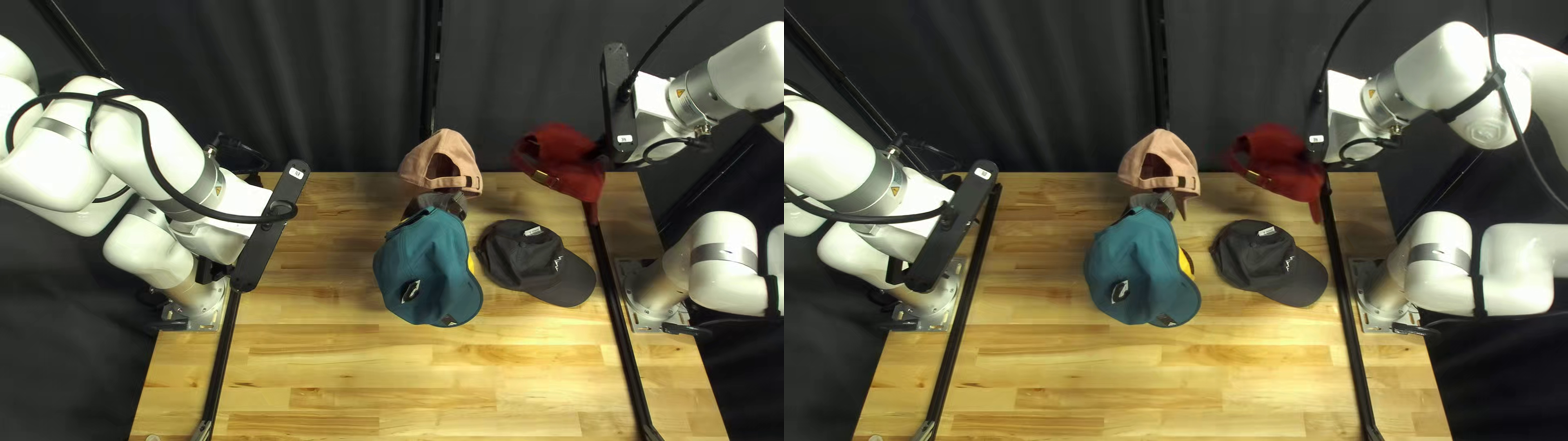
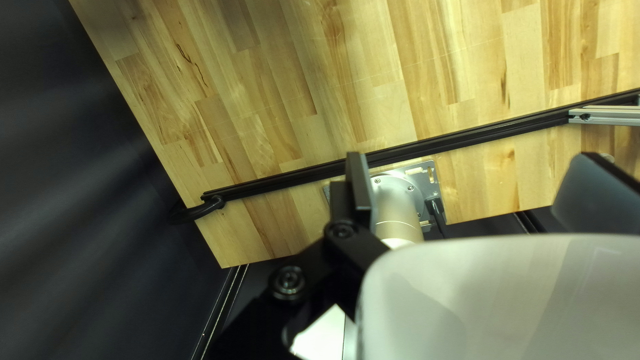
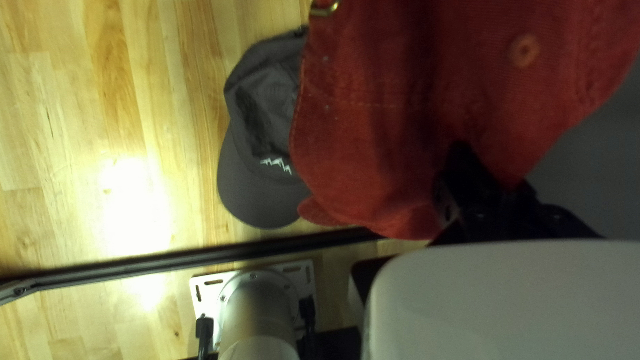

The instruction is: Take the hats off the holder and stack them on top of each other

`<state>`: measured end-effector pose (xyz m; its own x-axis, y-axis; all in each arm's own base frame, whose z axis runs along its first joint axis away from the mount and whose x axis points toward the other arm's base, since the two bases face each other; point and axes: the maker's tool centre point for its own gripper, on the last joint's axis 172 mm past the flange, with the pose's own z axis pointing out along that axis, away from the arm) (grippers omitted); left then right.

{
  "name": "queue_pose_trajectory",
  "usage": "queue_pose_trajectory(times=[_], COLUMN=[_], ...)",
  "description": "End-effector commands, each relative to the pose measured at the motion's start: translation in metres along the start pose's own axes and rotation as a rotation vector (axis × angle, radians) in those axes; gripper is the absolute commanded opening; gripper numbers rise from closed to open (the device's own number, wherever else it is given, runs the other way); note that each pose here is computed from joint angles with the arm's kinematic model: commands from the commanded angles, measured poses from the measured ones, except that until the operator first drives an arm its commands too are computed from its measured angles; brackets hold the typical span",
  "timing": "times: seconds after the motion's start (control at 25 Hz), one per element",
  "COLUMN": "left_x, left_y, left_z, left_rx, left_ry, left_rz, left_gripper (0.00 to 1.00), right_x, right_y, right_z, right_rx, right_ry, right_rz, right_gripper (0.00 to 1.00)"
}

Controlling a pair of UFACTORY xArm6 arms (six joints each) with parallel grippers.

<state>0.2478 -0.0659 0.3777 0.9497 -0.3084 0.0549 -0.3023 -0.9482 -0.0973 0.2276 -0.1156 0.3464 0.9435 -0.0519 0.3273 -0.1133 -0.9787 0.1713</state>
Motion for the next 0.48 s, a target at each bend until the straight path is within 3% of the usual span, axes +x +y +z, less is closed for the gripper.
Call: queue_pose_trajectory(times=[0.04,0.08,0.12,0.16,0.48], left_x=[0.0,0.0,0.0,0.0,0.0], left_y=[0.0,0.0,0.0,0.0,0.0], left_z=[0.0,0.0,0.0,0.0,0.0], left_rx=[0.0,0.0,0.0,0.0,0.0], left_ry=[0.0,0.0,0.0,0.0,0.0], left_rz=[0.0,0.0,0.0,0.0,0.0], left_gripper=[1.0,1.0,1.0,1.0,1.0], right_x=[-0.002,-0.001,0.0,0.001,0.009], right_y=[-0.01,-0.012,-0.013,-0.015,-0.01], right_z=[0.01,0.012,0.013,0.014,-0.002], right_rx=[0.019,0.022,0.024,0.029,0.036], right_ry=[-0.002,-0.003,-0.003,-0.003,0.009], right_rz=[0.003,0.001,0.001,0.0,0.0], right_gripper=[0.0,0.01,0.64,1.0,1.0])
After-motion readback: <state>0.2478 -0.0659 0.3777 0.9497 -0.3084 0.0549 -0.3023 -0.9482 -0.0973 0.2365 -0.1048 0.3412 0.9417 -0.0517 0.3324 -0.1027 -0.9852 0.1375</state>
